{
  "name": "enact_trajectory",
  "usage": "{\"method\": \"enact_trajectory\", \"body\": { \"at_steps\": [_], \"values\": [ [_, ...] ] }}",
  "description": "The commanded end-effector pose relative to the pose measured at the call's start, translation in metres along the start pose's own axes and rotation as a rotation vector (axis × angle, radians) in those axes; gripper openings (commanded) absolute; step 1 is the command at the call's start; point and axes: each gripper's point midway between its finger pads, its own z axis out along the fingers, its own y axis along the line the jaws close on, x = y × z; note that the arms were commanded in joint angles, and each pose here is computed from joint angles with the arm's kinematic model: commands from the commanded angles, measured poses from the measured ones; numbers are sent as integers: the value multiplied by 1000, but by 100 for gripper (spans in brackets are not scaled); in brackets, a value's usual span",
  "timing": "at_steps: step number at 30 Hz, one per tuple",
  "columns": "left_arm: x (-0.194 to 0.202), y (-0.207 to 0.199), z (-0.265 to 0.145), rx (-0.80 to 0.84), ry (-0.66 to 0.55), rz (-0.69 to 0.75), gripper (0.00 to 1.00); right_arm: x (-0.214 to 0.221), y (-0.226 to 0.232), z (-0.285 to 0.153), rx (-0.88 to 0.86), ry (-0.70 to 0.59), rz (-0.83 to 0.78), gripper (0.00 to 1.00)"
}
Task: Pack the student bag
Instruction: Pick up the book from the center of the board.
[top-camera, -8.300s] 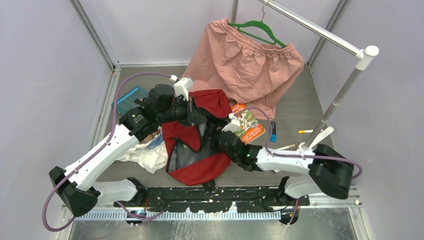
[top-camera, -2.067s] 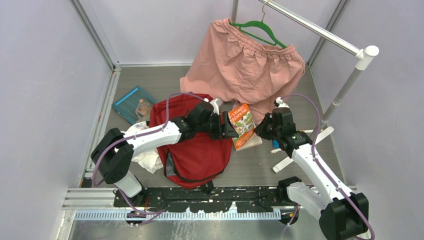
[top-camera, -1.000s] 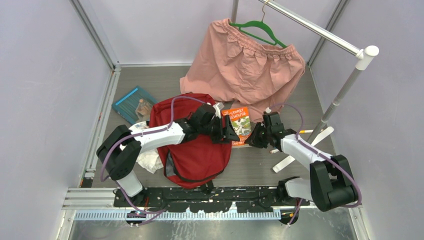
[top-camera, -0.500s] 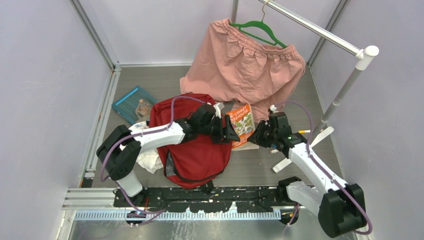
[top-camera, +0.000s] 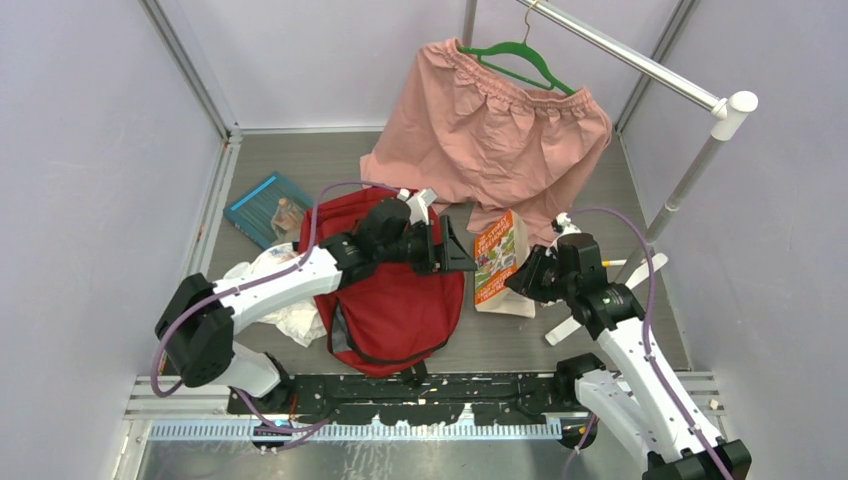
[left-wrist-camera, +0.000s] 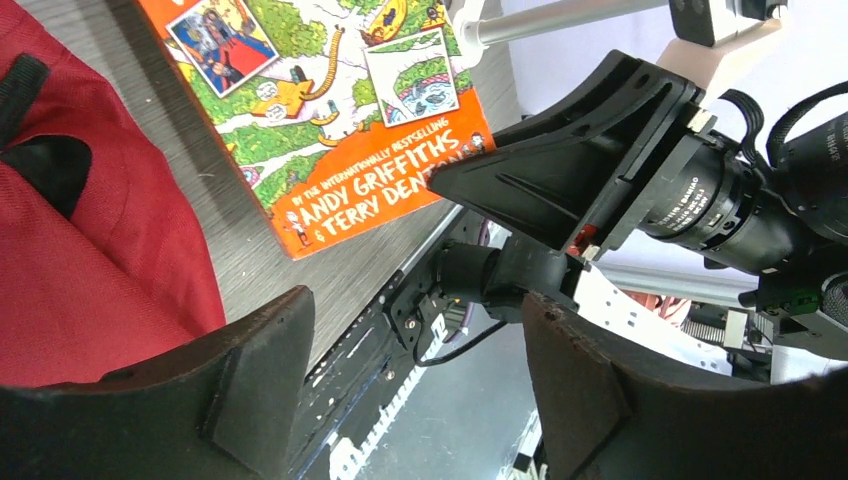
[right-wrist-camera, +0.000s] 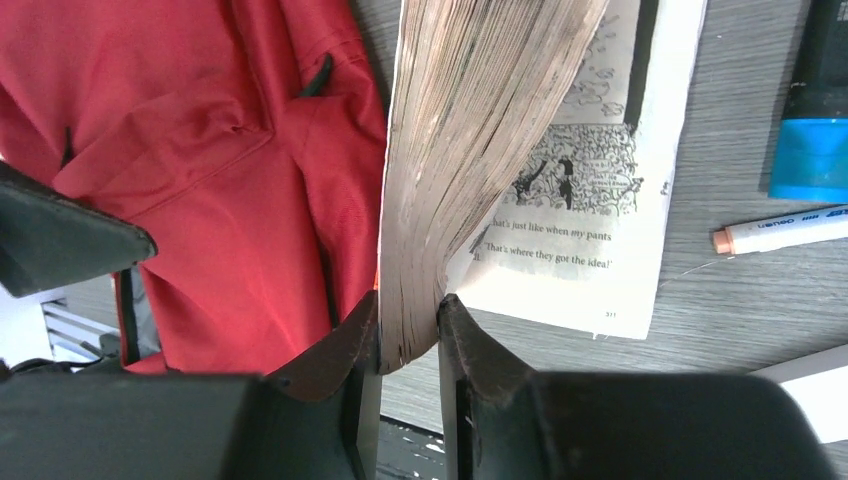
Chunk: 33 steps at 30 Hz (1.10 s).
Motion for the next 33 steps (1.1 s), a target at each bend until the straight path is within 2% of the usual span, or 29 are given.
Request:
{"method": "enact_trajectory", "body": {
  "at_steps": [1, 12, 26, 33],
  "values": [
    [-7, 3, -16, 1, -38, 22, 78, -46, 49, -31, -170, -168, -54, 1],
    [-11, 15, -30, -4, -61, -2, 89, -57, 82, -32, -325, -175, -30, 1],
    [-16, 5, -25, 132, -78, -70, 89, -57, 89, -33, -366, -169, -14, 1],
    [-16, 5, -27, 132, -83, -67, 89, -54, 92, -27, -388, -146, 1, 1]
  ]
}}
